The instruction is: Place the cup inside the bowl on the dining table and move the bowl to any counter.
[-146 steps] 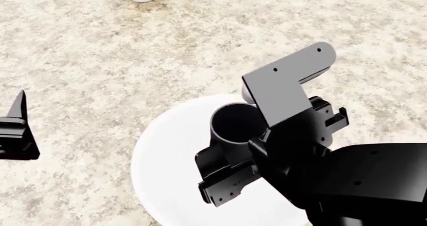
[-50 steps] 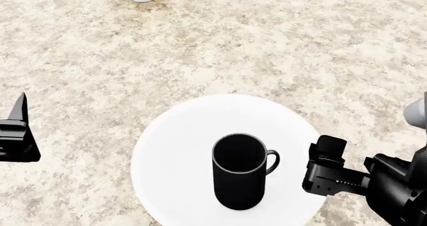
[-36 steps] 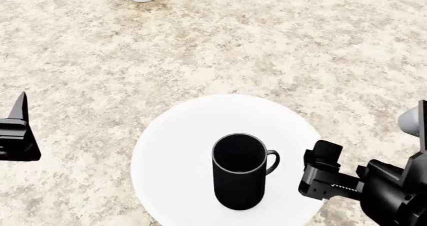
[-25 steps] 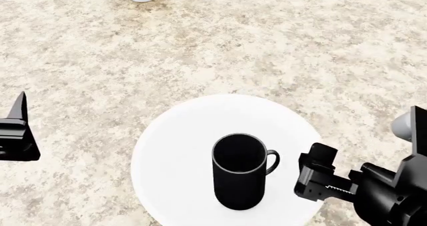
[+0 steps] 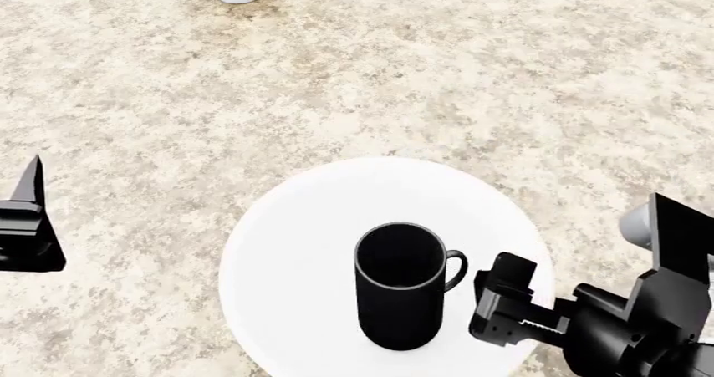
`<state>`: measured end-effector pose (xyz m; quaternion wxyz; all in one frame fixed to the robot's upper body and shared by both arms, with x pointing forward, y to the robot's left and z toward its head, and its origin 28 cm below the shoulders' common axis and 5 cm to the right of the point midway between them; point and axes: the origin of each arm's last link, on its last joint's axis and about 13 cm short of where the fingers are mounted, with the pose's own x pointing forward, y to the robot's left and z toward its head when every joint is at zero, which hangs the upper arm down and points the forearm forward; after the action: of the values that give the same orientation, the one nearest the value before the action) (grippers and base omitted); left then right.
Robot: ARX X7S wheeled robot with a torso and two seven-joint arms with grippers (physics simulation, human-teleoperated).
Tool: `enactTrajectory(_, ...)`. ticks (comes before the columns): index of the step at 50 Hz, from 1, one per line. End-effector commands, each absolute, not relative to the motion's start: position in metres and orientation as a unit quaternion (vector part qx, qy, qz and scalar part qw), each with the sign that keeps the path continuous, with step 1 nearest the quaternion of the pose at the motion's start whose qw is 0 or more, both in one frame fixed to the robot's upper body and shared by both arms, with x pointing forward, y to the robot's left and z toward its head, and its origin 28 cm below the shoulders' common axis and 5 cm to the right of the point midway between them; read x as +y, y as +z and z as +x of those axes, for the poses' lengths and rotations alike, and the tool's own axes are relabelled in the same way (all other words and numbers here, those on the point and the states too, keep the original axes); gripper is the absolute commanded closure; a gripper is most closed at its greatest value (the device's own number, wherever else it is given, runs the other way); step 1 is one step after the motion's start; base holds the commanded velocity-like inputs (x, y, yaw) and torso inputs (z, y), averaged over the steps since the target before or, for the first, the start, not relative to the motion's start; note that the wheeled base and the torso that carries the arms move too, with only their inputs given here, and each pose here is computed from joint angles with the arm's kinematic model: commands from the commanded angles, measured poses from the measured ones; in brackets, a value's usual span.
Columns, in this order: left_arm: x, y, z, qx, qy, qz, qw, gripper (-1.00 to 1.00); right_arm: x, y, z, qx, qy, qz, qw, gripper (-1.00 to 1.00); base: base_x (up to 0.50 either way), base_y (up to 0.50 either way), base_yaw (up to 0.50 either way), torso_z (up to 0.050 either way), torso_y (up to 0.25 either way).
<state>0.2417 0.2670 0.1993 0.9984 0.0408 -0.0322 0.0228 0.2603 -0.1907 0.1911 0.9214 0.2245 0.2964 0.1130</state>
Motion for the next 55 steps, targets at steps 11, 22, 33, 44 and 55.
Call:
enactTrajectory(11,0.265,0.199,0.244,-0.035,0.023,0.039,0.998,-1.0,-0.188,0.187,0.264,0.295,0.121,0.228,0.92,-1.0,0.0,0.0,0.0,0.0,0.0)
enactTrajectory(22,0.267,0.198,0.243,-0.033,0.023,0.04,0.998,-1.0,-0.191,0.192,0.263,0.277,0.115,0.255,0.919,1.0,0.0,0.0,0.0,0.0,0.0)
enactTrajectory(33,0.267,0.196,0.244,-0.03,0.023,0.038,0.999,-1.0,-0.194,0.2,0.268,0.235,0.099,0.341,0.905,1.0,0.0,0.0,0.0,0.0,0.0)
enactTrajectory(44,0.268,0.192,0.243,-0.027,0.024,0.035,0.999,-1.0,-0.198,0.206,0.27,0.195,0.081,0.405,0.89,1.0,0.0,0.0,0.0,0.0,0.001)
enactTrajectory(55,0.268,0.194,0.245,-0.028,0.027,0.037,0.999,-1.0,-0.205,0.215,0.269,0.179,0.071,0.382,0.904,1.0,0.0,0.0,0.0,0.0,0.001)
